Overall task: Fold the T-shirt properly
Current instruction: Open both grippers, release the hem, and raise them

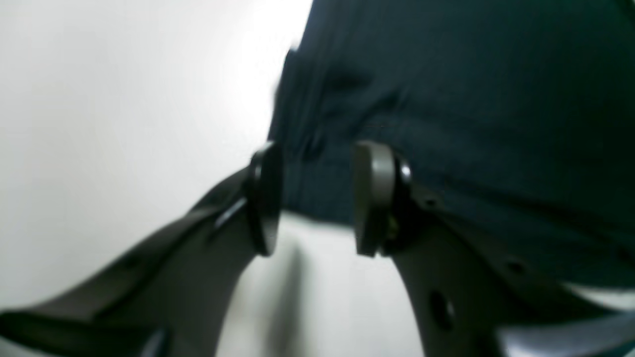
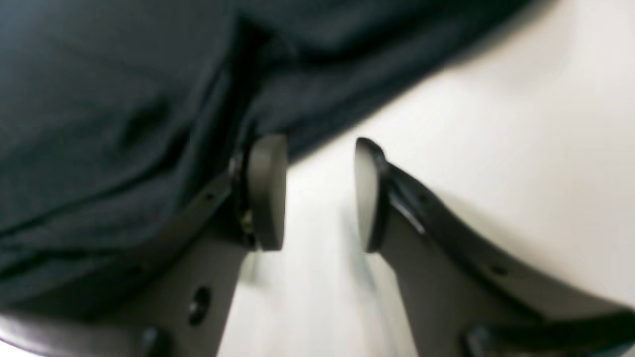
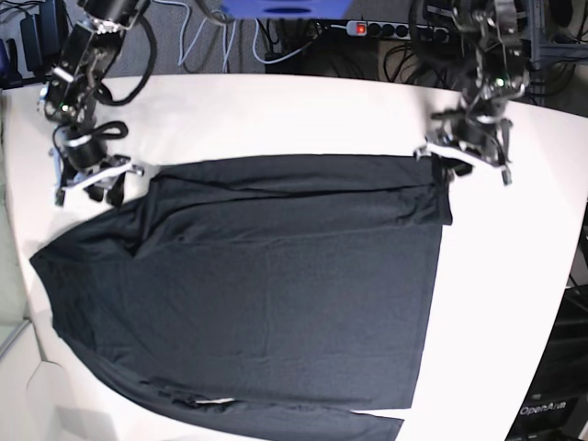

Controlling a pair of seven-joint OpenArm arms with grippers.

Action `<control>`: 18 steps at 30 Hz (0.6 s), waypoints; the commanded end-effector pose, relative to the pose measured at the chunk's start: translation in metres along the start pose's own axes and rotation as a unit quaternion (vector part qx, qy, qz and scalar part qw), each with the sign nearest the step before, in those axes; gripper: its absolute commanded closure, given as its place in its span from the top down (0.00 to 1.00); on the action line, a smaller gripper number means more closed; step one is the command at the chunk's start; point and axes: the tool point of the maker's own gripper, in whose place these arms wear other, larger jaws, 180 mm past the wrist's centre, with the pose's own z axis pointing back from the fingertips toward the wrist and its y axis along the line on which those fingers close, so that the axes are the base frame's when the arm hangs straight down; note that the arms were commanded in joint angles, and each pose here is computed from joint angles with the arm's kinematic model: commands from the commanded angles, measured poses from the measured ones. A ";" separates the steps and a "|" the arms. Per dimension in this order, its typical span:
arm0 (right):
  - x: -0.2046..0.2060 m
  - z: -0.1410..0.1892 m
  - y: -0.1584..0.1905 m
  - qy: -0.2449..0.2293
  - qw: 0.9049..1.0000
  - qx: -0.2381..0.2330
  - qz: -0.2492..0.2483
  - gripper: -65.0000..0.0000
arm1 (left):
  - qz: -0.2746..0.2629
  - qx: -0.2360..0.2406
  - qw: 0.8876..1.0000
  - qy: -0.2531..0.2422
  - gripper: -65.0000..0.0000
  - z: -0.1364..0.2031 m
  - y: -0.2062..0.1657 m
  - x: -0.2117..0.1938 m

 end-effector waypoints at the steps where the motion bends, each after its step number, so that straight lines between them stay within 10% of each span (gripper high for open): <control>1: 0.015 0.002 0.000 -0.028 1.000 0.004 0.003 0.37 | 0.002 -0.008 1.000 -0.017 0.36 0.002 -0.005 0.008; 18: -0.007 0.009 -0.005 -0.002 1.000 -0.001 0.002 0.37 | 0.024 -0.005 1.000 0.015 0.36 -0.001 0.003 -0.026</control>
